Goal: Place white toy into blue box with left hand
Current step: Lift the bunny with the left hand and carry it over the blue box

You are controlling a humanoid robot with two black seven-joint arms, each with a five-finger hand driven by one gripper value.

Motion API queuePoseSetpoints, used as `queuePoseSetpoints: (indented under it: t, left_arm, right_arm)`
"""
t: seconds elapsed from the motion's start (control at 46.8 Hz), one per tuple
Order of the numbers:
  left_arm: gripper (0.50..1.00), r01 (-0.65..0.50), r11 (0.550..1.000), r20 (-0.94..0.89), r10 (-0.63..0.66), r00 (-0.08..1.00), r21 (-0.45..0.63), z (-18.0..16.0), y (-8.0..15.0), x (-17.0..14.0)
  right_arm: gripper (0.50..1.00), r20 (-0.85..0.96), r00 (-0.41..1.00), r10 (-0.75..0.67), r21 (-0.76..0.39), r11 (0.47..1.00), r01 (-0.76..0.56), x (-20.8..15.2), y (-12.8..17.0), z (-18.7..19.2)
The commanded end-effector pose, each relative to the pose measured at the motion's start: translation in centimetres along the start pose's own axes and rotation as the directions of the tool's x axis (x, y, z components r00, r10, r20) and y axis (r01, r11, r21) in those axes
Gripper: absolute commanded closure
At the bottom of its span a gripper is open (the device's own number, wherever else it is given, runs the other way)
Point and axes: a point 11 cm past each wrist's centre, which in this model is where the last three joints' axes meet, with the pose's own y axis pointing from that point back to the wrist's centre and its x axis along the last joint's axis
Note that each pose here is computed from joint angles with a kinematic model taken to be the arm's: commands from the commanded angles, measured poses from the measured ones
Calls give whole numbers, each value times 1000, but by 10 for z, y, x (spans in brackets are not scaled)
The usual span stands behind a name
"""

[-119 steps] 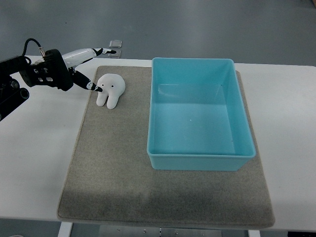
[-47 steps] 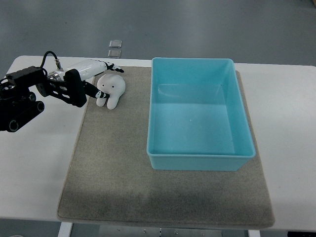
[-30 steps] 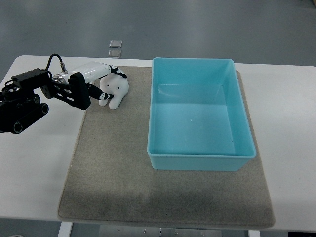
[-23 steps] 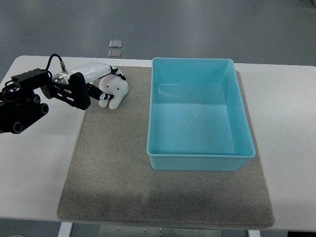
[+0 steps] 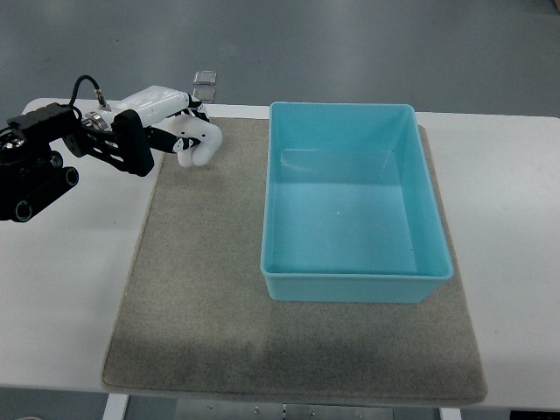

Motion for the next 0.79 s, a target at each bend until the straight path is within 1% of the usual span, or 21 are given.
queuePoseSetpoints:
  t: [0.0, 0.107, 0.171, 0.235, 0.299, 0.406, 0.491, 0.662, 0.769]
  left_arm:
    - [1000, -61, 997, 29, 62, 998, -47, 15, -10, 28]
    - [1000, -103, 984, 48, 111, 993, -147, 46, -19, 59]
    - [1000, -116, 971, 51, 130, 990, -209, 66, -23, 71]
    - [1000, -116, 955, 46, 134, 990, -272, 89, -27, 75]
    - [1000, -108, 935, 33, 126, 991, -338, 114, -30, 73]
    - [1000, -81, 891, 16, 98, 995, -446, 155, -32, 61]
    - [1000, -59, 864, 3, 70, 998, -500, 177, -33, 48]
    - [1000, 22, 841, 17, -15, 1000, -540, 196, -36, 13]
    - [1000, 46, 831, 21, -41, 999, -555, 203, -37, 2]
  right_arm:
    - [564, 0, 1000, 0, 0, 1000, 0, 0, 0, 0]
    - [564, 0, 1000, 0, 0, 1000, 0, 0, 0, 0]
    - [564, 0, 1000, 0, -1, 1000, 0, 0, 0, 1]
    - [564, 0, 1000, 0, 0, 1000, 0, 0, 0, 0]
    - [564, 0, 1000, 0, 0, 1000, 0, 0, 0, 0]
    - [564, 0, 1000, 0, 0, 1000, 0, 0, 0, 0]
    - [564, 0, 1000, 0, 0, 1000, 0, 0, 0, 0]
    - [564, 0, 1000, 0, 0, 1000, 0, 0, 0, 0]
    - [564, 0, 1000, 0, 0, 1000, 0, 0, 0, 0]
